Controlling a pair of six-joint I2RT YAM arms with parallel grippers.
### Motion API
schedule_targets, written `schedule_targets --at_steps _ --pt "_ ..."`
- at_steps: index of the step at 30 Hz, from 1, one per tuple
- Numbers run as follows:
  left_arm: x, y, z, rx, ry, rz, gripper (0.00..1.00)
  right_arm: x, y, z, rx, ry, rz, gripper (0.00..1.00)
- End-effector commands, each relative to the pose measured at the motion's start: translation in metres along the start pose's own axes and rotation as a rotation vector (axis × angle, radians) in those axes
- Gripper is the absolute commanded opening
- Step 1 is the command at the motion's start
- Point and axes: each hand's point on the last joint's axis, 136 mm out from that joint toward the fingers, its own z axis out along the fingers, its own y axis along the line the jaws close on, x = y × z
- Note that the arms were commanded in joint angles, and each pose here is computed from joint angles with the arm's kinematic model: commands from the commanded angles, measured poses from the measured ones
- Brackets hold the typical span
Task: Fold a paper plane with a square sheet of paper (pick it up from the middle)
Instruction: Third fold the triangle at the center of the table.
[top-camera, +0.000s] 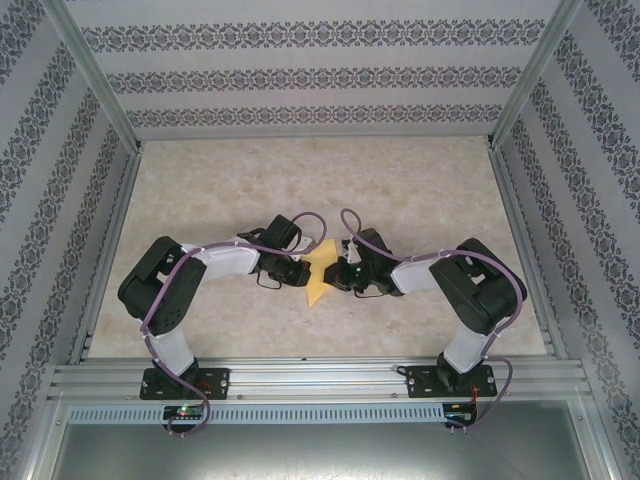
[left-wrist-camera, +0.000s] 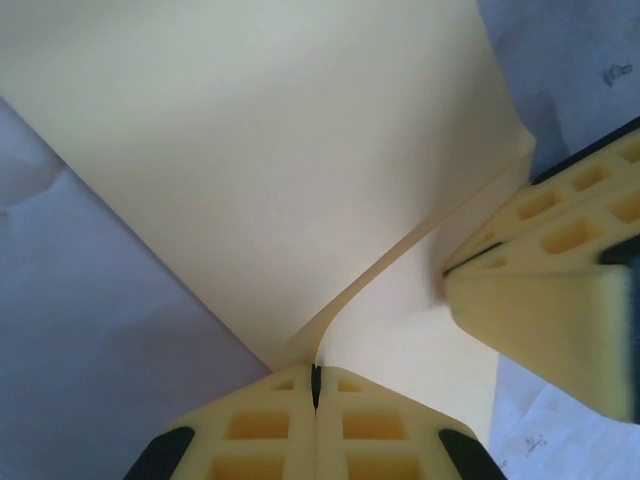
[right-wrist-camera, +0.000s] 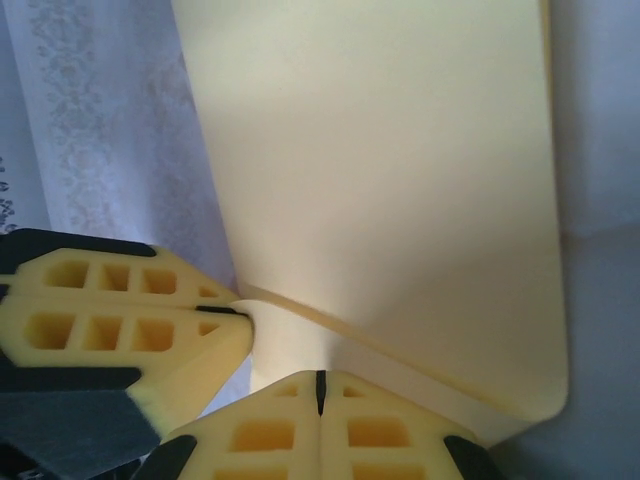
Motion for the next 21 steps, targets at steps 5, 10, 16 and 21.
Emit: schedule_targets --at_steps 5,10,16,21 --pt "0.040 0.020 0.021 -0.065 0.139 -0.043 0.00 -0.019 0.023 -0.019 -0.080 -0.023 -0.054 0.03" --pt "0.040 0.020 0.020 -0.064 0.138 -0.045 0.00 -0.020 -0.005 -0.006 -0.028 -0.018 0.003 0.02" --pt "0.041 0.021 0.020 -0.069 0.138 -0.045 0.00 -0.014 -0.031 0.005 0.021 -0.002 0.050 0.02" --pt "0.042 0.022 0.020 -0.073 0.140 -0.047 0.00 -0.024 -0.007 -0.010 -0.046 -0.032 0.042 0.03"
